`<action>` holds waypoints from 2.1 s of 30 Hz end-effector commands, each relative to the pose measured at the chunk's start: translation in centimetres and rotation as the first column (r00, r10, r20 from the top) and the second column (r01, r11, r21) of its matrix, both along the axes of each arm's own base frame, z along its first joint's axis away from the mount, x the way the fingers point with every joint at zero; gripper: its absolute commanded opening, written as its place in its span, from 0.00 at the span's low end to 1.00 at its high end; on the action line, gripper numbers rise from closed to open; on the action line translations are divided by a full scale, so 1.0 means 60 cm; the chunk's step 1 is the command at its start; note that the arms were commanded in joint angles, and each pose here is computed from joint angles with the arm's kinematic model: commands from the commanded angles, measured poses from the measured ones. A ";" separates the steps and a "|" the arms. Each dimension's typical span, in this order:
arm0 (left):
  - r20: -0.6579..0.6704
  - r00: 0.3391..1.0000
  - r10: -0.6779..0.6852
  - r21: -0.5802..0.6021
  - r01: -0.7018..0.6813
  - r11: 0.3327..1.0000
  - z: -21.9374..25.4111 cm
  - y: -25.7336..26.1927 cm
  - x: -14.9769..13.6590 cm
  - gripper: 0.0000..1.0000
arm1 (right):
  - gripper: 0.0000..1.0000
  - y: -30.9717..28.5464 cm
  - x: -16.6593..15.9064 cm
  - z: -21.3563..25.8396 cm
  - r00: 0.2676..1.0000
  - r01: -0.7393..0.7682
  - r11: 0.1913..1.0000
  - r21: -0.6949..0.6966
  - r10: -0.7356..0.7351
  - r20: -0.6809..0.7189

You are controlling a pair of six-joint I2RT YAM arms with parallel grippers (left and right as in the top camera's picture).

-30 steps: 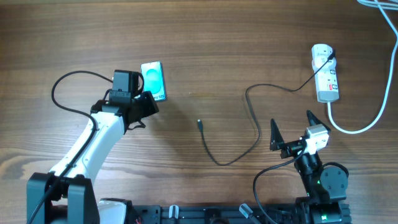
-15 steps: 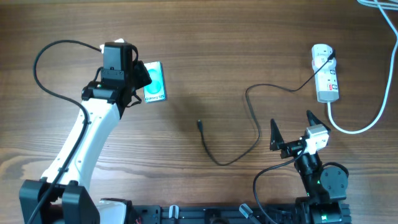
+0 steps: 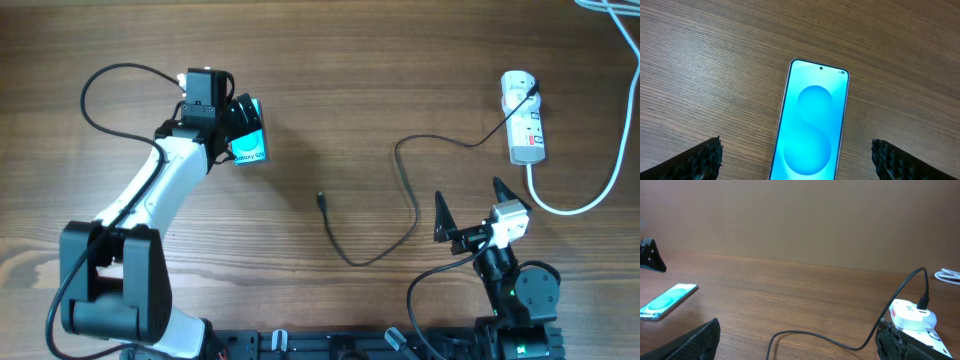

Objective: Plug charger to phone and switch on socket
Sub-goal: 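Move the left gripper forward over the Galaxy S25 phone, then lower the left gripper and close it on the phone's sides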

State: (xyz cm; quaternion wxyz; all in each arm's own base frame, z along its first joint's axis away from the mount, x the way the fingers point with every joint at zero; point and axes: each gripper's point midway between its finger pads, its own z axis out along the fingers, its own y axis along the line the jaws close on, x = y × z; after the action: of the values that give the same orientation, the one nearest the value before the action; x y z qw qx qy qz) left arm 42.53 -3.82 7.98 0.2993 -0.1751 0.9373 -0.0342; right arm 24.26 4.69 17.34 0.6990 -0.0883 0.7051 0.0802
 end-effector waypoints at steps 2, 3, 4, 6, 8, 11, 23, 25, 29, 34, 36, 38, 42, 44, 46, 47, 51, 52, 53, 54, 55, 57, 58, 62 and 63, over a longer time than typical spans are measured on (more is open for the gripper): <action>-0.010 1.000 0.004 0.013 -0.003 1.000 -0.024 0.000 0.012 1.00 | 1.00 0.001 0.000 0.000 1.000 -0.002 1.000 -0.007 0.002 0.003; -0.014 1.000 0.003 0.013 -0.003 1.000 -0.030 0.000 0.014 1.00 | 1.00 0.001 0.000 0.000 1.000 -0.002 1.000 -0.007 0.002 0.003; -0.018 1.000 0.003 0.014 -0.003 1.000 -0.037 -0.001 0.016 1.00 | 1.00 0.001 0.000 0.000 1.000 -0.002 1.000 -0.007 0.002 0.003; -0.022 1.000 0.003 0.014 -0.003 1.000 -0.048 -0.001 0.019 1.00 | 1.00 0.001 0.000 0.000 1.000 -0.002 1.000 -0.007 0.002 0.003; -0.029 1.000 0.004 0.016 -0.003 1.000 -0.059 -0.001 0.021 1.00 | 1.00 0.001 0.000 0.000 1.000 -0.002 1.000 -0.007 0.002 0.003; -0.047 0.999 0.004 0.018 -0.003 1.000 -0.073 -0.001 0.019 1.00 | 1.00 0.001 0.000 0.000 1.000 -0.002 1.000 -0.007 0.002 0.003; -0.051 0.998 -0.033 -0.028 0.031 0.999 -0.079 -0.018 0.020 1.00 | 1.00 0.001 0.000 0.000 1.000 -0.001 1.000 -0.007 0.001 0.003; -0.057 0.998 -0.037 -0.027 0.036 0.999 -0.082 -0.021 0.017 1.00 | 1.00 0.001 0.000 0.000 1.000 -0.001 1.000 -0.007 0.001 0.003; -0.087 0.994 -0.065 -0.023 0.064 0.998 -0.103 -0.041 0.006 0.99 | 1.00 0.001 0.000 0.000 1.000 -0.002 1.000 -0.007 0.002 0.003; -0.132 0.989 -0.062 -0.005 0.062 0.998 -0.138 -0.039 -0.001 1.00 | 1.00 0.001 0.000 0.000 1.000 -0.002 1.000 -0.007 0.002 0.003; -0.139 0.988 -0.060 0.000 0.061 0.998 -0.143 -0.038 -0.003 0.98 | 1.00 0.001 0.000 0.000 1.000 -0.002 1.000 -0.007 0.002 0.003; -0.149 0.987 -0.060 0.001 0.060 0.998 -0.145 -0.037 -0.007 0.89 | 1.00 0.001 0.000 0.000 1.000 -0.002 1.000 -0.007 0.002 0.003; -0.211 0.976 -0.058 0.008 0.061 0.998 -0.155 -0.033 -0.030 0.84 | 1.00 0.001 0.000 0.000 1.000 -0.002 1.000 -0.007 0.002 0.003; -0.248 0.967 -0.057 0.013 0.062 0.998 -0.161 -0.031 -0.044 0.82 | 1.00 0.001 0.000 0.000 1.000 -0.002 1.000 -0.007 0.002 0.003; -0.270 0.961 -0.064 0.018 0.071 0.997 -0.164 -0.029 -0.053 0.84 | 1.00 0.001 0.000 0.000 1.000 -0.001 1.000 -0.007 0.001 0.003; -0.276 0.953 -0.127 0.013 0.135 0.991 -0.165 -0.037 -0.054 0.87 | 1.00 0.001 0.000 0.000 1.000 -0.001 1.000 -0.007 0.001 0.003; -0.227 0.937 -0.264 0.071 0.286 0.956 -0.156 -0.042 -0.031 0.95 | 1.00 0.001 0.000 0.000 1.000 -0.001 1.000 -0.007 0.001 0.003; -0.208 0.942 -0.262 0.076 0.282 0.956 -0.152 -0.042 -0.023 0.97 | 1.00 0.001 0.000 0.000 1.000 -0.002 1.000 -0.007 0.002 0.003; -0.202 0.944 -0.260 0.075 0.279 0.957 -0.151 -0.043 -0.021 0.98 | 1.00 0.001 0.000 0.000 1.000 -0.002 1.000 -0.007 0.002 0.003; -0.200 0.945 -0.260 0.075 0.279 0.957 -0.151 -0.043 -0.020 0.98 | 1.00 0.001 0.000 0.000 1.000 -0.002 1.000 -0.007 0.002 0.003; -0.211 0.942 -0.260 0.074 0.280 0.957 -0.153 -0.042 -0.025 0.91 | 1.00 0.001 0.000 0.000 1.000 -0.002 1.000 -0.007 0.002 0.003; -0.237 0.935 -0.263 0.063 0.285 0.956 -0.157 -0.042 -0.035 0.85 | 1.00 0.001 0.000 0.000 1.000 -0.002 1.000 -0.007 0.002 0.003; -0.253 0.929 -0.270 0.049 0.291 0.956 -0.160 -0.045 -0.042 0.84 | 1.00 0.001 0.000 0.000 1.000 -0.002 1.000 -0.007 0.002 0.003; -0.319 0.902 -0.291 -0.004 0.306 0.952 -0.170 -0.053 -0.073 0.78 | 1.00 0.001 0.000 0.000 1.000 -0.002 1.000 -0.007 0.002 0.003; -0.333 0.895 -0.295 -0.019 0.307 0.952 -0.172 -0.055 -0.080 0.76 | 1.00 0.001 0.000 0.000 1.000 -0.002 1.000 -0.007 0.002 0.003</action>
State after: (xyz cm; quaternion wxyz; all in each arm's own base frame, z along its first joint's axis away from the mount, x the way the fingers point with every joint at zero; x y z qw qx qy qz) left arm 40.48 -6.20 -0.17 0.1910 -0.0303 0.9811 -0.0033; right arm 24.26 4.69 17.34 0.6990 -0.0883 0.7051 0.0802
